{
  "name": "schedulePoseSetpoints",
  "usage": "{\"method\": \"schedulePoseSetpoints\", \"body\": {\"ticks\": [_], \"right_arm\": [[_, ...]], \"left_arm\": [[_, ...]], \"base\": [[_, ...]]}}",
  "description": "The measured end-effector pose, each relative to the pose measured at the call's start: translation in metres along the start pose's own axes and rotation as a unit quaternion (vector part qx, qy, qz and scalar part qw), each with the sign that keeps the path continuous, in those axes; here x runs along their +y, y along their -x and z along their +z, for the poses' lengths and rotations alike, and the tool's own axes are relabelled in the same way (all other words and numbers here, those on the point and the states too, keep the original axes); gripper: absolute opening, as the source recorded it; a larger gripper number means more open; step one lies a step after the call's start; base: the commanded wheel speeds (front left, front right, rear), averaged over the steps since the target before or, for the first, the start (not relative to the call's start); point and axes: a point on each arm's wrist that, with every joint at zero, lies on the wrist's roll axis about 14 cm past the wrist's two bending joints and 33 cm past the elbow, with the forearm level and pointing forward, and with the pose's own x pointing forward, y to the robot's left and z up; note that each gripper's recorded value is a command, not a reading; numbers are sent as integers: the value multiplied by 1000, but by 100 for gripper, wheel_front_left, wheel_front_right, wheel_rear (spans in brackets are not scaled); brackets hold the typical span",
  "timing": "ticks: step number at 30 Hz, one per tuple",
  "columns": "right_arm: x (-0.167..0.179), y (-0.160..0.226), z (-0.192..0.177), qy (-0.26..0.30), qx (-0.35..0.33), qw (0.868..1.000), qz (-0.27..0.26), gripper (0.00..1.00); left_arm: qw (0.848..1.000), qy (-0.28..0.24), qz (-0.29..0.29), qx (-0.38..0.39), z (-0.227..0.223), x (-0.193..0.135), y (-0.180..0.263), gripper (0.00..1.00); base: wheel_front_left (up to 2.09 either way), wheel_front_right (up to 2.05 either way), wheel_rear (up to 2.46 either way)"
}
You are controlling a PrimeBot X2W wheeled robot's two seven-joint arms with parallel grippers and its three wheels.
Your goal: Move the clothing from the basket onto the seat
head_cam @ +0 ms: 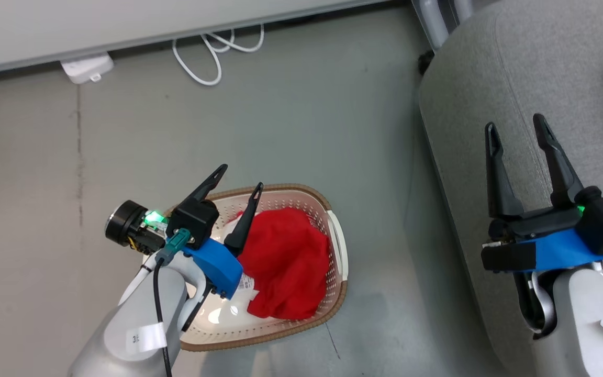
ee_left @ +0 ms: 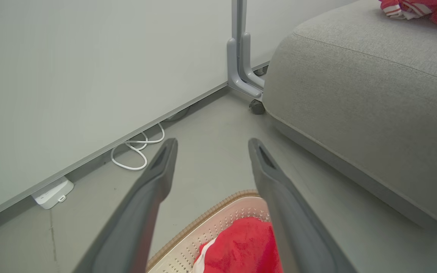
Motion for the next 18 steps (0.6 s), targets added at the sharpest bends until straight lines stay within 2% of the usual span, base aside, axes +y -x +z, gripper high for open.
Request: {"method": "schedulePoseSetpoints", "body": {"ticks": [7,18], "right_arm": [[-14,-16,-26,13,21,1000,-15,100],[-38,-35,-70,40,54,997,-37,100]], "left_arm": [[993,-22,-68,93,-69,-9,-30,100],[966,-40,-144,212,-174,-17,-49,100]], "base": [[0,0,0],[0,0,0]]}}
